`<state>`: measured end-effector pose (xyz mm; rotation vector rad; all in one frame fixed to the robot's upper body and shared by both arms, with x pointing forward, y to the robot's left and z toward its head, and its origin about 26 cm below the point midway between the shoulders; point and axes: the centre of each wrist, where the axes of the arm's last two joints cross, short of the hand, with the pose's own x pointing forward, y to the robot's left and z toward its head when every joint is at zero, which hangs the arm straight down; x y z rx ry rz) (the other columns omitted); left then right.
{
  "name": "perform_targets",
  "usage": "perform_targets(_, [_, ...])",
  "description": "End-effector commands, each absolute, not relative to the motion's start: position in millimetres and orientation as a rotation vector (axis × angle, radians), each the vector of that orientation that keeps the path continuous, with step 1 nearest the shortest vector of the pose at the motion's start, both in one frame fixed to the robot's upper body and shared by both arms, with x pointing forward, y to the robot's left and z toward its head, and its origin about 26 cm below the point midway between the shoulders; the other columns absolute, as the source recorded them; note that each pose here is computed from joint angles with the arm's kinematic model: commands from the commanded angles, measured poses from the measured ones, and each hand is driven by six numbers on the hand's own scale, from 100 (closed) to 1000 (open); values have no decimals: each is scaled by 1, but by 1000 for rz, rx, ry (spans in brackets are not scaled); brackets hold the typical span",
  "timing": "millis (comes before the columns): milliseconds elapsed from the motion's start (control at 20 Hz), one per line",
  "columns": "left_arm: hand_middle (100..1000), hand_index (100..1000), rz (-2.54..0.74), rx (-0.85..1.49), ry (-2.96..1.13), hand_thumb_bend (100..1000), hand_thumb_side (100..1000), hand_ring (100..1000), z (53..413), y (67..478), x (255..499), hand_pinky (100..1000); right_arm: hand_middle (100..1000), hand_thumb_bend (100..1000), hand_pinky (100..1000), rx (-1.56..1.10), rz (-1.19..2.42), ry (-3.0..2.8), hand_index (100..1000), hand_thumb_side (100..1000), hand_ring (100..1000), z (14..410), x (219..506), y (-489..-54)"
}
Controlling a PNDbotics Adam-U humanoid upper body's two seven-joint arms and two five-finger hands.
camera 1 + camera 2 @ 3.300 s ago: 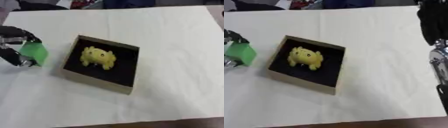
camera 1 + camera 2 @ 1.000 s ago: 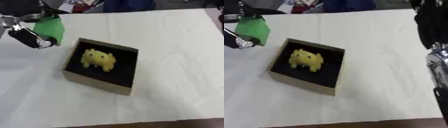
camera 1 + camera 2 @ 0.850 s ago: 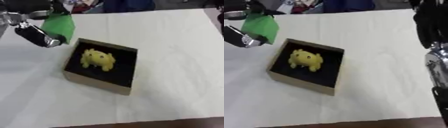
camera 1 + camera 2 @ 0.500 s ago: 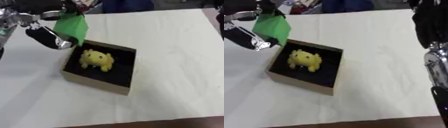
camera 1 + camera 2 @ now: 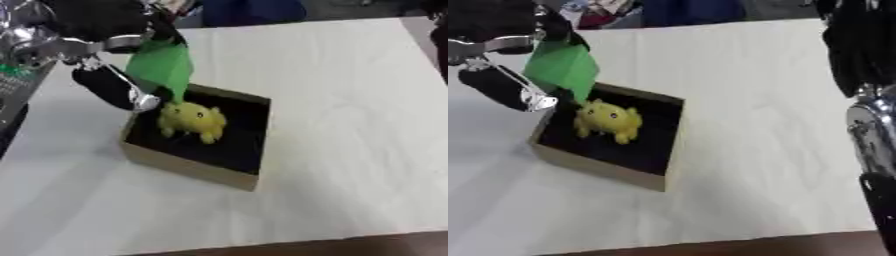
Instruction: Pick up objects on the table and place them in the box.
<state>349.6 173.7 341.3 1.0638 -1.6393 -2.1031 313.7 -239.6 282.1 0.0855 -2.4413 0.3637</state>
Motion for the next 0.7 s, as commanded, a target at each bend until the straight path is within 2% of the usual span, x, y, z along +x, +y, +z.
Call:
perform_targets(50, [606,768,-2106,1081,-1637,100,474,625,345,173,348,456,607,100,994,90,375,-2476,930,939,857,292,309,-239])
perform_targets(350, [614,770,-2107,1055,-1666,100,476,633,335,157,349,464,607,100,994,90,367,-2477,930,940,857,292,309,-239])
perform_targets(700, [643,779,-2063,1147,-1624,100,492,668,316,142,355,502,606,100,996,90,365,-2473,931,943,857,291,309,-240])
